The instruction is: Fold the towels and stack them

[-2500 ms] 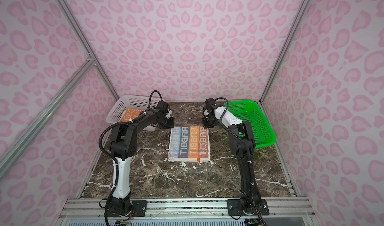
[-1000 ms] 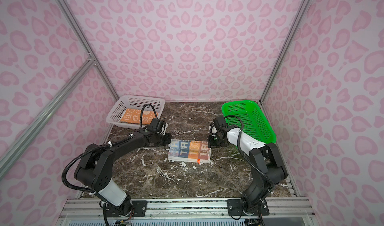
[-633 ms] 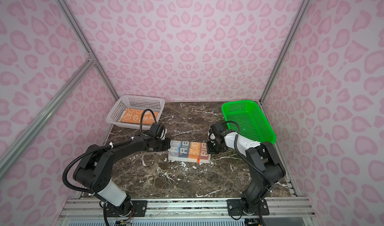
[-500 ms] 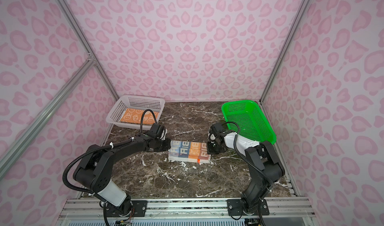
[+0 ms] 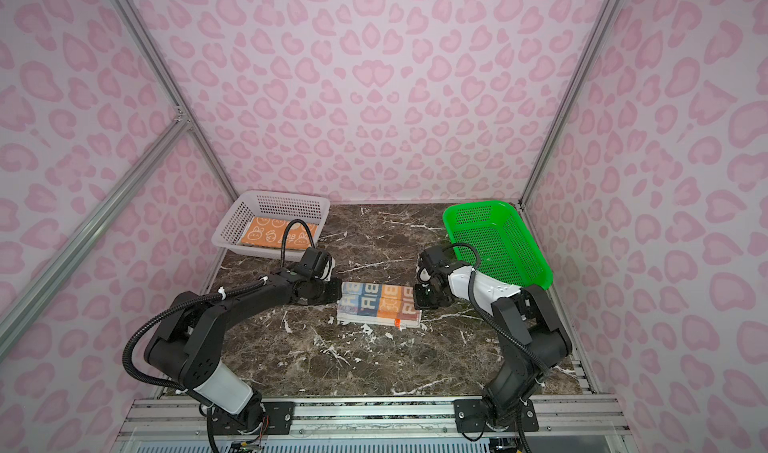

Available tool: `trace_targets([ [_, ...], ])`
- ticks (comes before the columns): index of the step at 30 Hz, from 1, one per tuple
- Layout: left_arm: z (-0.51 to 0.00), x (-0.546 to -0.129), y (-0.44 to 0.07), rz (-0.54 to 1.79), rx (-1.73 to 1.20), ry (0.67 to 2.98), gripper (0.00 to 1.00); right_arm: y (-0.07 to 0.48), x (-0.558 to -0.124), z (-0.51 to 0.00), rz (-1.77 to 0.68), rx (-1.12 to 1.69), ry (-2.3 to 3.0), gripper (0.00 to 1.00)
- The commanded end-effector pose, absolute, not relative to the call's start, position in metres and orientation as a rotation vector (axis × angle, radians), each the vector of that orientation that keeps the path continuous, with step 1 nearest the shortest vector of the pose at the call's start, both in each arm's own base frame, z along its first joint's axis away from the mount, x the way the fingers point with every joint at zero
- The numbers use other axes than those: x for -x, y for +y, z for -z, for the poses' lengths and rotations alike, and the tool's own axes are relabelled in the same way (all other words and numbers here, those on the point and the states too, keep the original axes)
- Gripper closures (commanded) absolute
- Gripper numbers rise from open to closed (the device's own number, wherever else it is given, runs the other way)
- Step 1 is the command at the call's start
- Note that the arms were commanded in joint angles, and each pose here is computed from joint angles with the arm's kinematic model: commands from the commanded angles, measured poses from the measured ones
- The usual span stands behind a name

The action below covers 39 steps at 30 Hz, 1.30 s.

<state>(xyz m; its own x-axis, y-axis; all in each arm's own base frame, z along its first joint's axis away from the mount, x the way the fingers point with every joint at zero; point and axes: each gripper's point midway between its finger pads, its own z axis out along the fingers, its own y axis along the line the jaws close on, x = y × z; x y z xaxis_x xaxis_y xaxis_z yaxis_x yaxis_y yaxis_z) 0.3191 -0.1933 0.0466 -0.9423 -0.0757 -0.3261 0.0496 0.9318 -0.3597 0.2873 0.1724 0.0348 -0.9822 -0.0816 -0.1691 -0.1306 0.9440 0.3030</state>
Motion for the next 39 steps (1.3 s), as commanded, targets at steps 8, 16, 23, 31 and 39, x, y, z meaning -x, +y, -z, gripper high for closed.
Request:
trace_targets([
  [8,-0.06,-0.321,-0.184,0.478,0.041,2.711,0.96,0.164,-0.286,-0.048,-0.401,0.157,2.933,1.0],
  [16,-0.043,-0.311,-0.19,0.508,0.044,2.746,0.96,0.165,-0.278,-0.03,-0.389,0.151,2.967,1.0],
  [23,-0.038,-0.305,-0.197,0.519,0.016,2.761,0.77,0.165,-0.273,-0.024,-0.381,0.139,2.985,0.89],
  [31,-0.077,-0.311,-0.206,0.585,-0.036,2.663,0.36,0.168,-0.281,-0.059,-0.41,0.127,2.903,0.34],
  [39,-0.115,-0.318,-0.249,0.912,-0.019,2.613,0.28,0.205,-0.289,-0.098,-0.749,0.063,2.772,0.09],
])
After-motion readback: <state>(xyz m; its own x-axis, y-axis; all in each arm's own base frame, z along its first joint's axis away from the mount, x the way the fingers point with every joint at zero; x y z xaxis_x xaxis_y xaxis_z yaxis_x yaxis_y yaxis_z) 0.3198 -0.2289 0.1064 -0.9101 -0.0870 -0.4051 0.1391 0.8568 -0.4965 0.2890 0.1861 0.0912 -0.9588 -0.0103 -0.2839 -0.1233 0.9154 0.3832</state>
